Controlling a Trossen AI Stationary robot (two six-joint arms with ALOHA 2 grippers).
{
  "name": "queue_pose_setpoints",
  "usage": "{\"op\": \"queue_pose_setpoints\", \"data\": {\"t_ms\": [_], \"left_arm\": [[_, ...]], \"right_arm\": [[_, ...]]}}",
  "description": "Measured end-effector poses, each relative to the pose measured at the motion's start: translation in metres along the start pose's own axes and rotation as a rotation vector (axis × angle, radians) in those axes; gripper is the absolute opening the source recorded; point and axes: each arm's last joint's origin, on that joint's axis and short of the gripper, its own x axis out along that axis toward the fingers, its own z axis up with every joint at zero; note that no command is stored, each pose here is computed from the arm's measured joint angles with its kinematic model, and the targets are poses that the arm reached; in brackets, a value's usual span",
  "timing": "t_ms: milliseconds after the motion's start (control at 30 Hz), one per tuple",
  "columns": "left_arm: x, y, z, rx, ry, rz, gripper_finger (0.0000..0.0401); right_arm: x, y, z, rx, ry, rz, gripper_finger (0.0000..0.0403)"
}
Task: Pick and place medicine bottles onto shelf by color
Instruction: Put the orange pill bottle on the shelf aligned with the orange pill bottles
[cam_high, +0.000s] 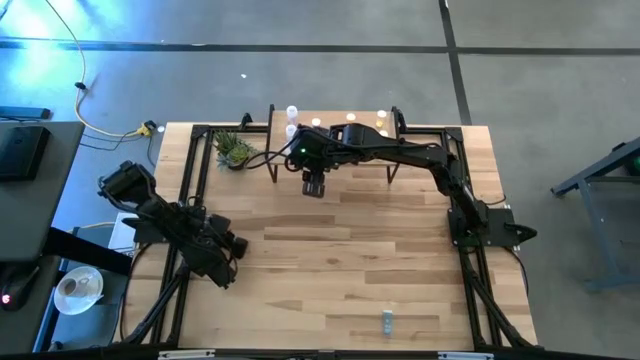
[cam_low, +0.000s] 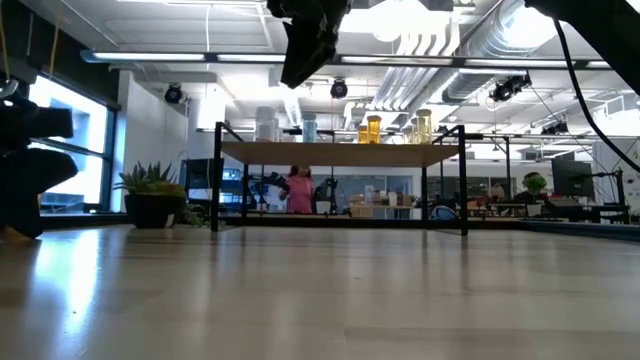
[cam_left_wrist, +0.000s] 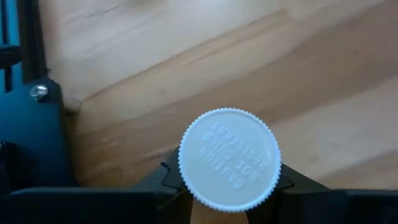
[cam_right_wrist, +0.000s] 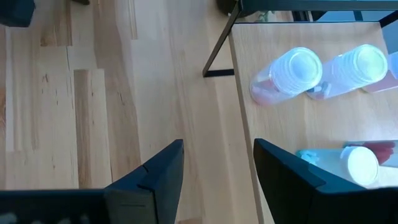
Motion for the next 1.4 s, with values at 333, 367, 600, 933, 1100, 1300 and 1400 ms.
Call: {"op": "queue_pose_setpoints", "data": {"t_ms": [333, 367, 600, 933, 1100, 1300, 1400], "left_arm": [[-0.021, -0.024, 0.017, 0.217, 0.013, -0.102, 0.0091], [-0.022, -0.025, 0.020, 0.239, 0.008, -0.111, 0.0091], [-0.038, -0.041, 0.041, 0.387, -0.052, -0.177, 0.0091], [-0.053, -0.069, 0.067, 0.580, -0.097, -0.345, 0.0091], [-0.055, -0.087, 0.078, 0.663, -0.109, -0.494, 0.0091], [-0.056, -0.105, 0.095, 0.702, -0.154, -0.675, 0.0091], [-0.056, -0.111, 0.104, 0.709, -0.175, -0.747, 0.0091]], "right_arm": [[-0.015, -0.002, -0.001, -0.036, -0.013, -0.002, 0.0185], [-0.016, -0.002, -0.002, -0.036, -0.008, -0.001, 0.0185], [-0.022, 0.005, -0.006, -0.031, 0.032, 0.020, 0.0185], [-0.032, 0.037, -0.009, -0.086, 0.066, 0.052, 0.0185], [-0.064, 0.047, -0.011, -0.112, 0.014, 0.023, 0.0185], [-0.113, 0.051, -0.019, -0.102, -0.071, -0.014, 0.0185], [-0.133, 0.052, -0.025, -0.079, -0.094, -0.009, 0.0185]]}}
